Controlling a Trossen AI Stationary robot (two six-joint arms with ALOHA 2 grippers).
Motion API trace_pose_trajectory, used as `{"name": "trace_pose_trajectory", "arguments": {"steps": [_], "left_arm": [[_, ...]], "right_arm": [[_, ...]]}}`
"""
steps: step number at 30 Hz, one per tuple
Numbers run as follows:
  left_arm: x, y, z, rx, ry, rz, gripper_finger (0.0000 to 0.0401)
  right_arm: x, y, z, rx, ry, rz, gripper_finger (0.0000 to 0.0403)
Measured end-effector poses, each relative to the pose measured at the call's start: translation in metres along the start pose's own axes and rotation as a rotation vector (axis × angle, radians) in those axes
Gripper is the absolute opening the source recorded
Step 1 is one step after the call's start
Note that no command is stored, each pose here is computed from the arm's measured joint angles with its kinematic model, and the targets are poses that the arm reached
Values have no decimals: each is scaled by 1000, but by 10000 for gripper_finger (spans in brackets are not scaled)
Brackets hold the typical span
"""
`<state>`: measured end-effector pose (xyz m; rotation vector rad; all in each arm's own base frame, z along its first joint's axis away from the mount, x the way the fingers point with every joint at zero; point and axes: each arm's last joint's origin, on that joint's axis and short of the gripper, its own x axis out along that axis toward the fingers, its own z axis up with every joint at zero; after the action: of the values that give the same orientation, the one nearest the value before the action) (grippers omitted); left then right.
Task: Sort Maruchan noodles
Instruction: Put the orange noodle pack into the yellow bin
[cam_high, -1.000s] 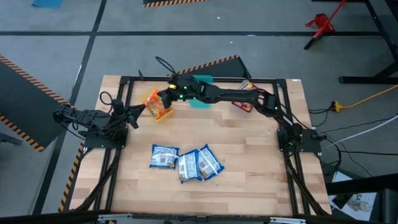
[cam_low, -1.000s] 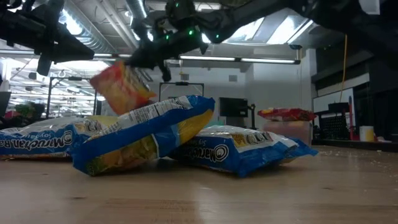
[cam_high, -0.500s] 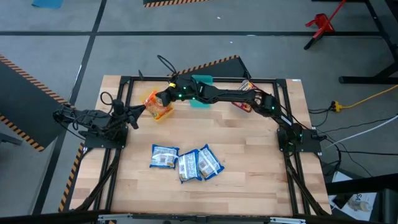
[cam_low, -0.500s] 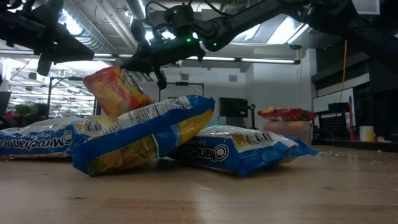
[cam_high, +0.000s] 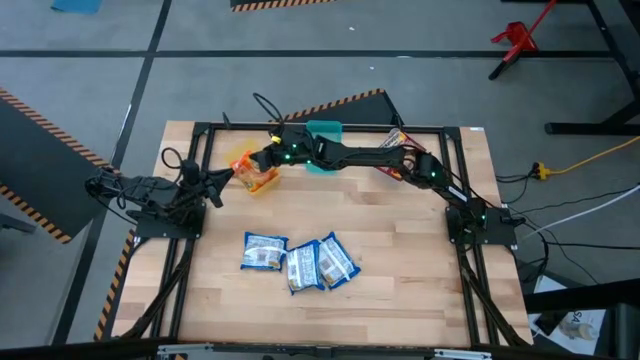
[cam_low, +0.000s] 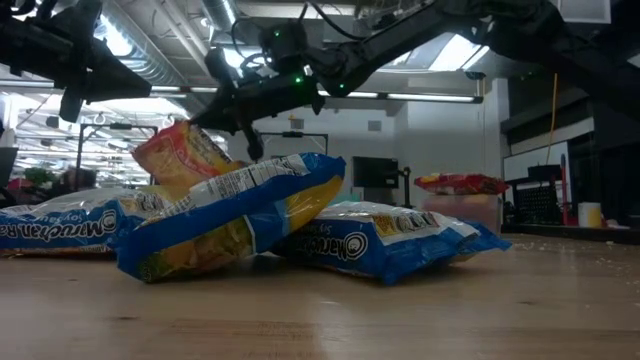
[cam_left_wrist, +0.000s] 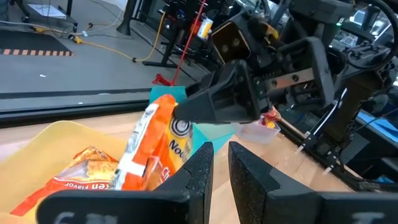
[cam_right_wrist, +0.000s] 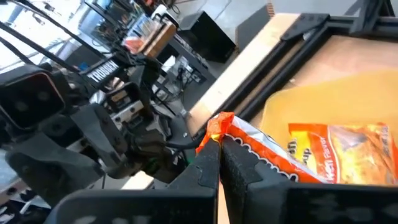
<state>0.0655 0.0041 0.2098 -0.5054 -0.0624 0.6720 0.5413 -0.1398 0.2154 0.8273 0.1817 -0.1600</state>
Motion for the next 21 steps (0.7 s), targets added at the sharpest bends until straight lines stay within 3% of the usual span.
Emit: {"name": "trace_pose_trajectory", "arguments": {"steps": [10,21], "left_arm": [[0,0,0,13,-2,0,44],[0,0,0,16,-2,0,44]], "right_arm": [[5,-5,-8,105,21,10,0],[8,-2,-10,109,-7,36,0]]}}
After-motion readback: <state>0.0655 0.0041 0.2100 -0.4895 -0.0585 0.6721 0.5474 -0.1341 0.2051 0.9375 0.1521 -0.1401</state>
